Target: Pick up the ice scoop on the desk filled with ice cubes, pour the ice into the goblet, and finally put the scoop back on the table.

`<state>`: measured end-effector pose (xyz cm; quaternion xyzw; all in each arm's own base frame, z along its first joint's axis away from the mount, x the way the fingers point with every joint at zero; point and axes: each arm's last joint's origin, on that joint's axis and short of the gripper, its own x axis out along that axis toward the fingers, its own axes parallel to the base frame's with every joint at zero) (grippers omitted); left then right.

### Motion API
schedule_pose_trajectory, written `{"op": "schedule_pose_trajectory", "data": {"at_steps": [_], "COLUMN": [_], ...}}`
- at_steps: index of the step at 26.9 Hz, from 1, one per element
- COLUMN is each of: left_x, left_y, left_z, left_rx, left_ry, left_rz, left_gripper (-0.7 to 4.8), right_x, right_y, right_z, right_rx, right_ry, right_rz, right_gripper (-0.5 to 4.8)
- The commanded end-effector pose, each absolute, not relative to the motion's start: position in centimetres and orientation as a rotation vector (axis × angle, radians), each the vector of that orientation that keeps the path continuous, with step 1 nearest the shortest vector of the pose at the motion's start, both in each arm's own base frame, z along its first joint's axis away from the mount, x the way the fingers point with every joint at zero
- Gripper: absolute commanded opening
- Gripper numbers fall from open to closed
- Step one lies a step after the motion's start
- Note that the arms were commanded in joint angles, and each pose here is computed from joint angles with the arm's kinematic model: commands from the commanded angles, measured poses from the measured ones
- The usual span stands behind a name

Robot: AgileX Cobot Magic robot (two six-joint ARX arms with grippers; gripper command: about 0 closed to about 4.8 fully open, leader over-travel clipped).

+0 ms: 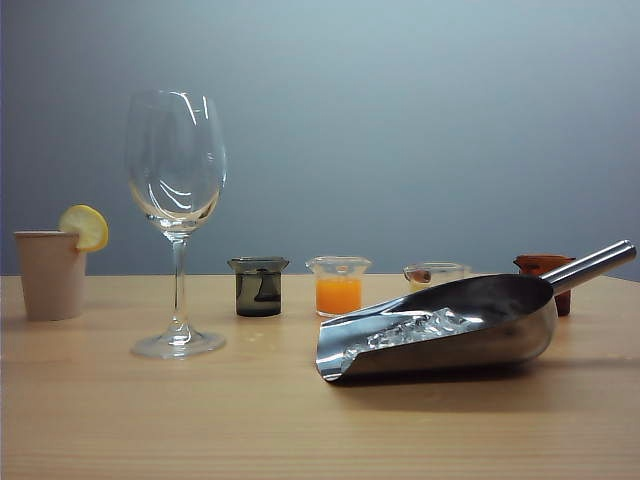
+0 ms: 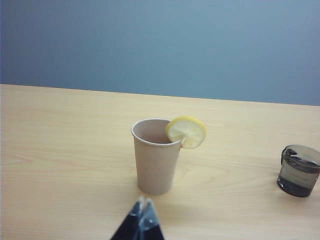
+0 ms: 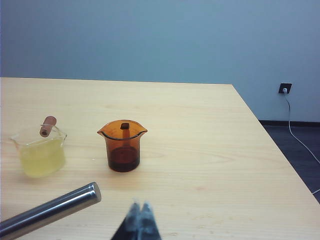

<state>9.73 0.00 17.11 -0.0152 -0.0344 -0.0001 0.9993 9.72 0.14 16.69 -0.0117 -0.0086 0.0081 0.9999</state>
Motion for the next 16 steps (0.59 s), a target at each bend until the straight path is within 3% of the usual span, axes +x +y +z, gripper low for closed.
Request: {"op": "schedule_pose_trajectory", "data": {"at_steps": [1, 10, 16], "left_x": [9.7, 9.7, 8.4], "left_y": [0.0, 0.0, 0.2], "left_z": [17.3, 17.6, 21.8], "left_rx": [-0.026, -0.027, -0.032], "left_ry": [-0.081, -0.094, -0.160], "left_rz": [-0.002, -0.006, 0.064], "left_gripper": [-0.05, -0.05, -0.05], "right_x": [9.8, 9.7, 8.1], "right_y": [0.1, 0.1, -0.1], "right_z": [16.6, 16.7, 22.0], "right_rx": [-0.019, -0.019, -0.015], "right_ry": [-0.026, -0.026, -0.080], "right_rz": [0.012, 0.008, -0.062], "right_gripper": [-0.01, -0.01, -0.01]}}
